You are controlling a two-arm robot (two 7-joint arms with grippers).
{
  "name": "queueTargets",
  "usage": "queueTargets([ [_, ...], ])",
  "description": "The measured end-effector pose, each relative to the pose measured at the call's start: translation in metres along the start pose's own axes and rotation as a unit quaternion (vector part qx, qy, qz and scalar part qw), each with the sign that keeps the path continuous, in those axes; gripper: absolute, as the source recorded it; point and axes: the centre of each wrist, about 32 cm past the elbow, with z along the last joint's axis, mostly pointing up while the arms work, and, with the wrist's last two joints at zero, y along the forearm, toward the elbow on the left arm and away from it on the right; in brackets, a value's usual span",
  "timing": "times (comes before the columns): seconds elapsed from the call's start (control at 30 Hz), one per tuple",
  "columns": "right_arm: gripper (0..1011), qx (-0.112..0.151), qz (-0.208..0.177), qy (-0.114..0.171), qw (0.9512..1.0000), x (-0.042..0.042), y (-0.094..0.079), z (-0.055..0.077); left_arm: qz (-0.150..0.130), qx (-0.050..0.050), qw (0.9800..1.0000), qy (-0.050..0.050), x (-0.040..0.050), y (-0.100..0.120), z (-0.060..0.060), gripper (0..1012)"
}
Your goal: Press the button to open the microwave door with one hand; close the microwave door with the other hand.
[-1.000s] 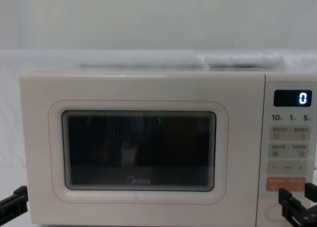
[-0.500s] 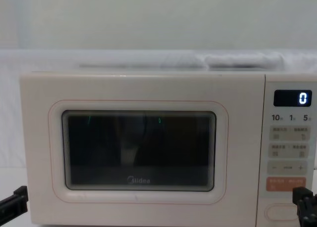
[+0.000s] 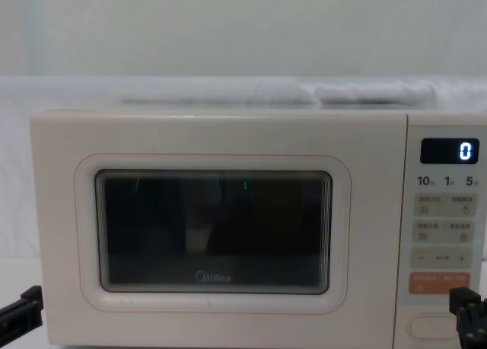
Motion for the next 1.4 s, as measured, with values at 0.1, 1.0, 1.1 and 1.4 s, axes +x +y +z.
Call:
queueTargets([
  [0.1,0,0.000,0.000,0.000,1.0000,0.0000,0.000,0.000,0.000,0.000,1.0000,0.000,0.0000,0.000,0.000,1001],
  [1.0,0,-0.054,0.040,0.025,0.9974,0.0181,0.013,0.038,0.000,0.000,1.0000,0.000,0.0000,0.000,0.000,1001],
  [1.1,0,-0.059,0.040,0.025,0.9972,0.0195,0.017,0.036,0.000,0.000,1.0000,0.000,0.0000,0.000,0.000,1001],
  [1.4,0,-0.078,0.039,0.028,0.9958,0.0199,0.031,0.024,0.000,0.000,1.0000,0.000,0.0000,0.000,0.000,1001],
])
